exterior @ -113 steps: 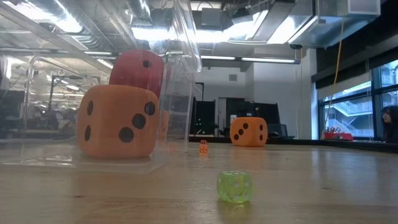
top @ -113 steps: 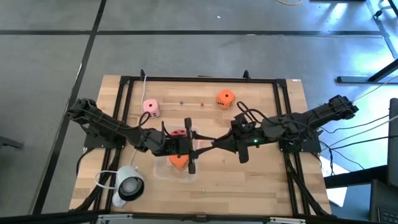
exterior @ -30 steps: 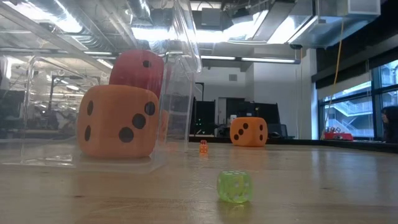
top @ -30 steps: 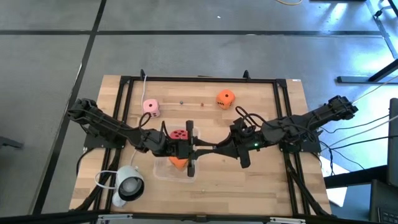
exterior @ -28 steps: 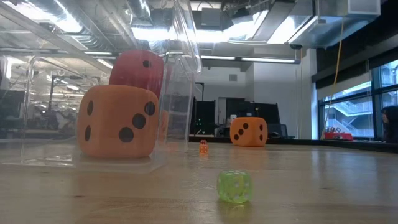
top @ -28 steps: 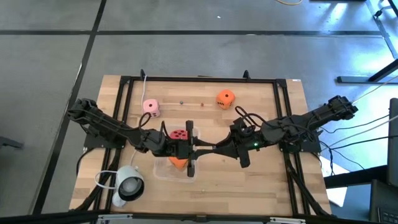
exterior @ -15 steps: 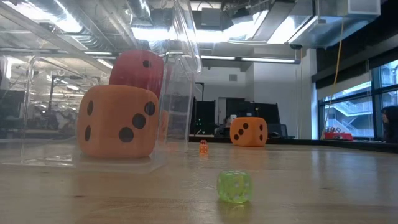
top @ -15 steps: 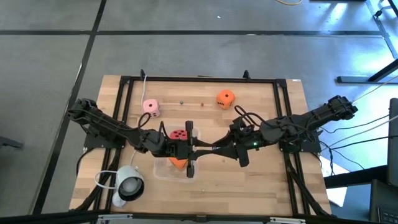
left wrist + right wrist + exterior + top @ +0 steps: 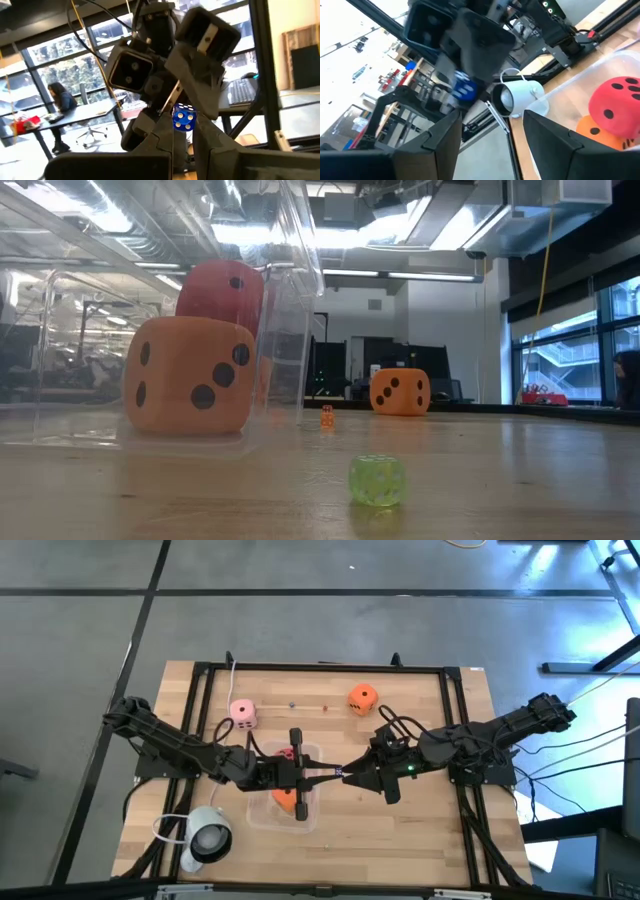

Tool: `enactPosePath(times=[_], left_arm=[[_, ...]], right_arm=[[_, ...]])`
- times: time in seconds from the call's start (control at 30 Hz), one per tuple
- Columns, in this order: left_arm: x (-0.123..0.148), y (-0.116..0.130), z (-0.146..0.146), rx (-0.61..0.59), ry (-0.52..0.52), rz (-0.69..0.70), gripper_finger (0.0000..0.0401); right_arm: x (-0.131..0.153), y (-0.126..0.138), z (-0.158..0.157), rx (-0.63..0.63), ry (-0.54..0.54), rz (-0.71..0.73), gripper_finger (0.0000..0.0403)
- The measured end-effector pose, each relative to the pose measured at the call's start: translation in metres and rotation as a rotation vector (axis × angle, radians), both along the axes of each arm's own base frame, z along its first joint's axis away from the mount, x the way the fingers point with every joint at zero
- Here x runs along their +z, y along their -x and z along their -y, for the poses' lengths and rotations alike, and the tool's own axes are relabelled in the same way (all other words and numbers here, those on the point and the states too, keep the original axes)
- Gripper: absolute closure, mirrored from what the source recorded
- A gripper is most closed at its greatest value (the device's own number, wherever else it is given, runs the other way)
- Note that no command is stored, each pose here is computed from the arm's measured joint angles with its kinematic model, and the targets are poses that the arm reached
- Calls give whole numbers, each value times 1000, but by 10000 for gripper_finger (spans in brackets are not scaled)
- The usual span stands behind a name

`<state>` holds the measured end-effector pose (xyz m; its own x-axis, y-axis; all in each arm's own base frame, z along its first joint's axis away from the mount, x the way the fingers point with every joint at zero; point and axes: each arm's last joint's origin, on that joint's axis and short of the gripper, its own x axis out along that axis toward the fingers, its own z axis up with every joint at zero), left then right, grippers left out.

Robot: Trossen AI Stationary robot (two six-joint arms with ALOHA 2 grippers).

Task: Pick & Place Dice
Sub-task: Put the bottom small dark blue die on the bin

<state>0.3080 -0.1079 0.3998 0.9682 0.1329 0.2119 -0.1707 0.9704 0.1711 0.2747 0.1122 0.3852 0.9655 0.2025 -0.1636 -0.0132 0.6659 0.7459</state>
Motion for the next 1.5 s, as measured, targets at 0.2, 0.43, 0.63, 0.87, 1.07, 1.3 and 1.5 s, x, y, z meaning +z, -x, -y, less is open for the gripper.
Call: enactPosePath(times=[0.2,0.43,0.63,0.87,1.07,1.3,1.5], left_arm=[[-4,-1,-1,20,19,-38,386],[-15,11,-8,110,128,-215,387],[-8,46,-22,119,315,-311,388],[-22,76,-37,19,705,-579,388],[-41,76,-34,30,779,-769,388],[-75,58,-20,53,800,-1006,388],[-104,38,-9,45,829,-1159,388]], right_arm=[[2,1,0,1,-20,8,190],[6,10,4,10,-16,-1,190],[4,31,14,-21,44,-125,190],[-5,55,25,-67,122,-310,190],[-10,60,28,-88,158,-368,190],[-20,66,32,-159,239,-476,190],[-34,76,39,-278,273,-644,190]])
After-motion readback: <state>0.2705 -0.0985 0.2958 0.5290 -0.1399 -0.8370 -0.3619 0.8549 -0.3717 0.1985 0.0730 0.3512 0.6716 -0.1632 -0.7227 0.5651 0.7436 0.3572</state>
